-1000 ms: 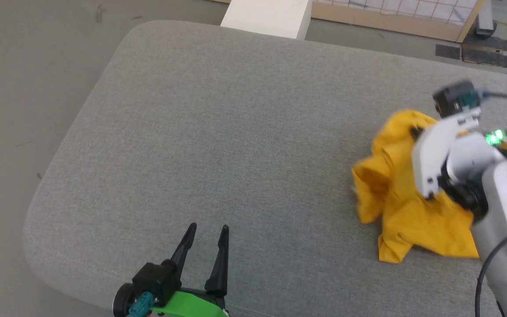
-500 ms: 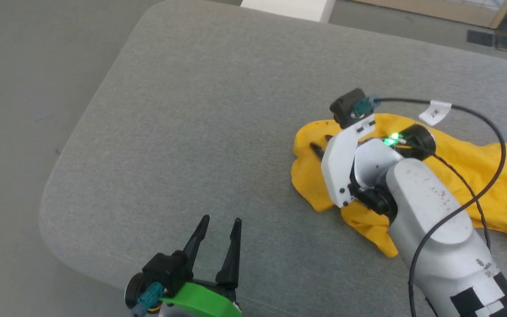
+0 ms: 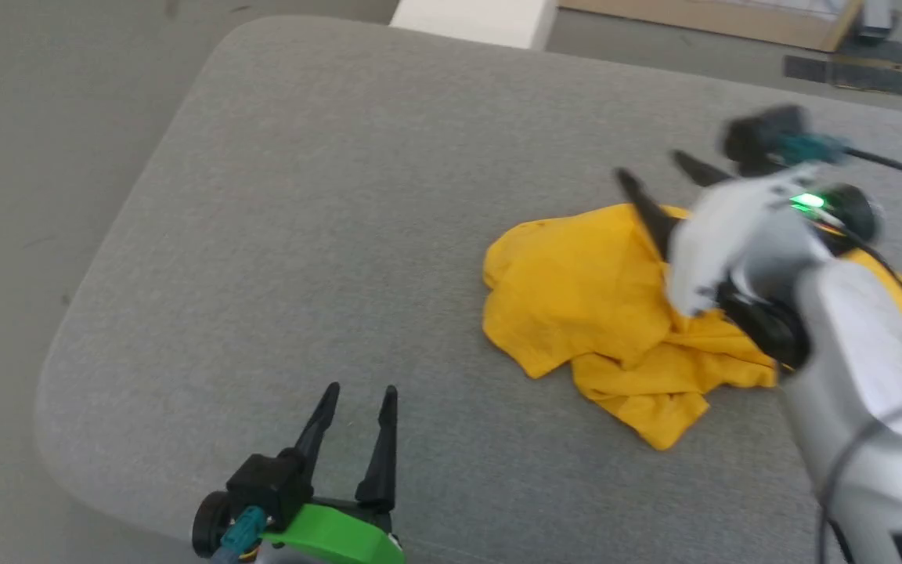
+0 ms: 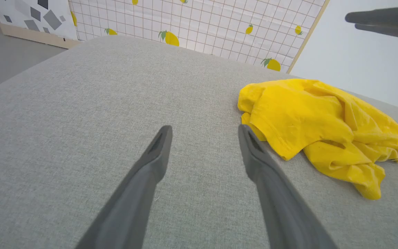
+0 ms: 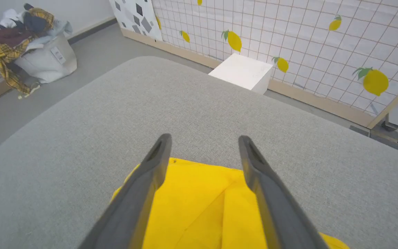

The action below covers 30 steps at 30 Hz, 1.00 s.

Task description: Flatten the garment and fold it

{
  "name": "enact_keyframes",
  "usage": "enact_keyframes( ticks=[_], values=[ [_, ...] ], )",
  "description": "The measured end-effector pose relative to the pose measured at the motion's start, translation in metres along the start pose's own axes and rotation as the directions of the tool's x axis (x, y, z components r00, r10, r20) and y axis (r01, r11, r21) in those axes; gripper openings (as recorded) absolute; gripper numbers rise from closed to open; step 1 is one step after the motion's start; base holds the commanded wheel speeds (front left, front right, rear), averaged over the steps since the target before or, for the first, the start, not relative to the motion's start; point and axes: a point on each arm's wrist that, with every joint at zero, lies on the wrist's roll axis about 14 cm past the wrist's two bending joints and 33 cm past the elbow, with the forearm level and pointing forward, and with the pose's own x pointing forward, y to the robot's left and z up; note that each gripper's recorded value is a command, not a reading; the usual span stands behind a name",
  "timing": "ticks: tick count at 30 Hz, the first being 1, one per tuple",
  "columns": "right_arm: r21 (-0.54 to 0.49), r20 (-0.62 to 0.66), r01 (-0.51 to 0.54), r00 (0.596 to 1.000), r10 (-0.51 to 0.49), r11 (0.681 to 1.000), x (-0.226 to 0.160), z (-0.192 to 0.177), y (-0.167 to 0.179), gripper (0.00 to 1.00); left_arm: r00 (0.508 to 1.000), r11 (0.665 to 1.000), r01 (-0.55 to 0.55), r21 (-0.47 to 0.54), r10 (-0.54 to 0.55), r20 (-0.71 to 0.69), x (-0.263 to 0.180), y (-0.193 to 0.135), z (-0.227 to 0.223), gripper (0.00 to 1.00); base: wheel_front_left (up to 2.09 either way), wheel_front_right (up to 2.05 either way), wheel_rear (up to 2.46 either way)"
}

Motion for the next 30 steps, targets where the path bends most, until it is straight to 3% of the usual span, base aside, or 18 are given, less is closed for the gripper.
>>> enact_keyframes(
  ticks=[6, 10, 14, 22, 27, 30],
  values=[
    [0.042, 0.132, 0.229, 0.964, -0.232, 0.973, -0.072, -0.004, -0.065, 1.0, 0.998, 0.998, 0.051, 0.021, -0.052, 0.04, 0.006, -0.011, 0.012, 1.0, 0.0, 0.0, 0.0],
    [0.054, 0.236, 0.409, 0.881, -0.409, 0.911, -0.133, -0.011, -0.093, 1.0, 0.994, 0.994, 0.095, 0.044, -0.098, 0.055, 0.008, -0.022, 0.017, 1.0, 0.0, 0.0, 0.0],
    [0.069, 0.235, 0.541, 0.808, -0.541, 0.838, -0.188, -0.045, -0.11, 1.0, 0.992, 0.992, 0.121, 0.046, -0.123, 0.035, 0.005, -0.03, 0.01, 1.0, 0.0, 0.0, 0.0],
    [0.232, 0.186, 0.603, 0.743, -0.643, 0.763, -0.253, -0.108, -0.111, 1.0, 0.992, 0.991, 0.12, 0.061, -0.121, 0.017, -0.008, -0.03, 0.005, 1.0, 0.0, 0.0, 0.0],
    [0.232, 0.215, 0.602, 0.735, -0.644, 0.764, -0.254, -0.099, -0.112, 1.0, 0.972, 0.968, 0.23, 0.098, -0.224, -0.067, -0.005, -0.055, -0.006, 1.0, 0.0, 0.0, 0.0],
    [0.233, 0.218, 0.598, 0.736, -0.64, 0.767, -0.251, -0.096, -0.113, 1.0, 0.936, 0.933, 0.341, 0.114, -0.325, -0.135, 0.008, -0.083, -0.007, 1.0, 0.0, 0.0, 0.0]
  ],
)
